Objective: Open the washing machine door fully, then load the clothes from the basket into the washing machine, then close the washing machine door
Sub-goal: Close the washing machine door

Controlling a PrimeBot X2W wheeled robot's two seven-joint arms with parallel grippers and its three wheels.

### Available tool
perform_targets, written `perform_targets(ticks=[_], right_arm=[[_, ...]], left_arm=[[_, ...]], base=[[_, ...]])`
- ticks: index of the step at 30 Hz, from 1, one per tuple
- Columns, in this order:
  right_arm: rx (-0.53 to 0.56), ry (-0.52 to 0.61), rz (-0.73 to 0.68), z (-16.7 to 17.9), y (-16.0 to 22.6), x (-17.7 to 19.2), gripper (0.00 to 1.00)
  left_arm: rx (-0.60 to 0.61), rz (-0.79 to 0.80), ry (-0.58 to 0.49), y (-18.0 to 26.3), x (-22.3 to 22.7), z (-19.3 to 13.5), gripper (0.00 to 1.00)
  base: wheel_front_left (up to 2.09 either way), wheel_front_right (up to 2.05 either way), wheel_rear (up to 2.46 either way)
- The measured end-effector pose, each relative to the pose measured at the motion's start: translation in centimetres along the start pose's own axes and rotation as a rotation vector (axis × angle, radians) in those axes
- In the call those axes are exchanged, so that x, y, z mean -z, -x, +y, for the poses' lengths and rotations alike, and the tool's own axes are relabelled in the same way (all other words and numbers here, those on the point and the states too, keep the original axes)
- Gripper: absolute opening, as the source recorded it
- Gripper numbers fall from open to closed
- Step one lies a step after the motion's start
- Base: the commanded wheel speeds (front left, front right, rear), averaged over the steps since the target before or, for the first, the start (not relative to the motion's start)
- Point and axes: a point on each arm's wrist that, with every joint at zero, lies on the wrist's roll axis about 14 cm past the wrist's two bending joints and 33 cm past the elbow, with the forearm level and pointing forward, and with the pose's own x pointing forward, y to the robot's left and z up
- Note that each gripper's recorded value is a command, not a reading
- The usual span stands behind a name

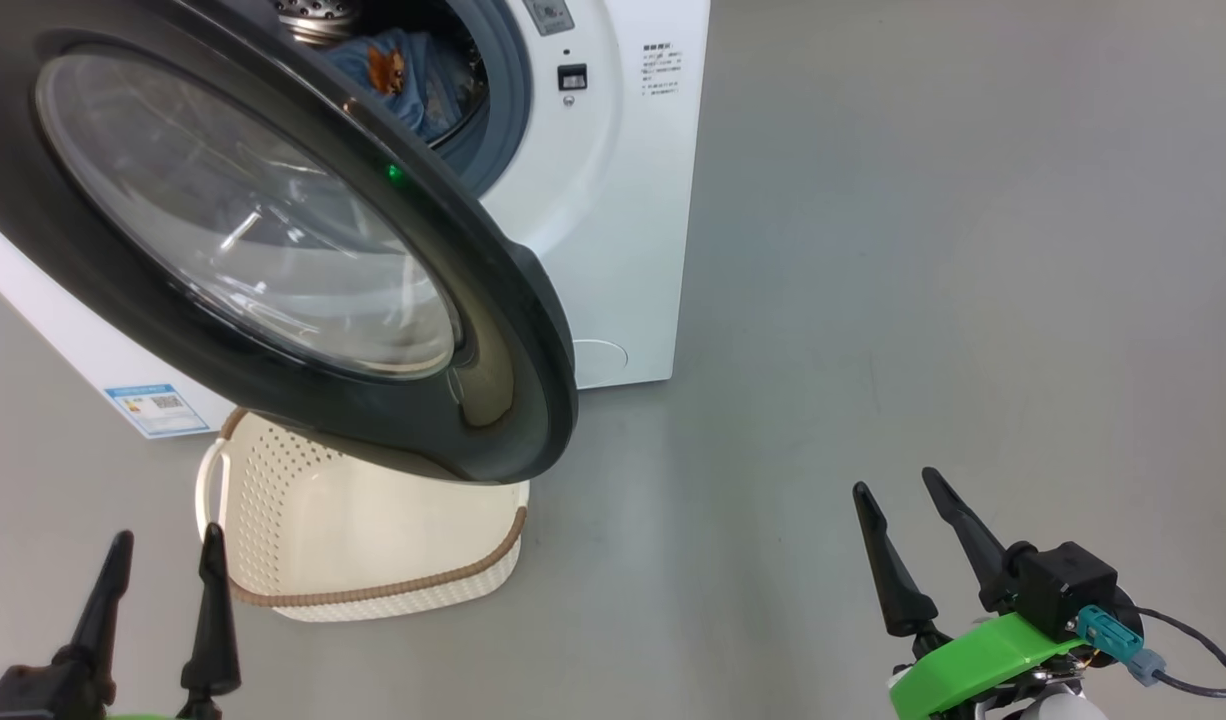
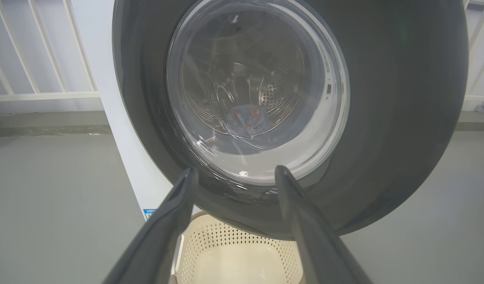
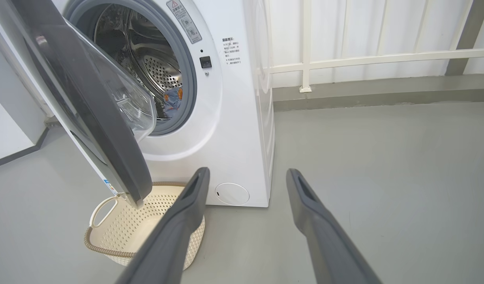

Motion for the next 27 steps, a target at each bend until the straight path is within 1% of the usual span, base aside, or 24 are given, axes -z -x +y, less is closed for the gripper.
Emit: perform_targets(ticks=[15,27], right_arm=[[0.003,0.006,-0.006,0.0,0.6,-0.2,1.00],[-0.002,0.007,-0.019,0.1,0.7,-0.7,1.00]], left_arm=[[-0.031,0.040,0.006,1.4,1.2,0.5,1.00],[-0.026,0.043,0.018,1.8,1.3,0.2,1.00]], base=[[0.00,0.00,0.00],[0.00,0.00,0.00]])
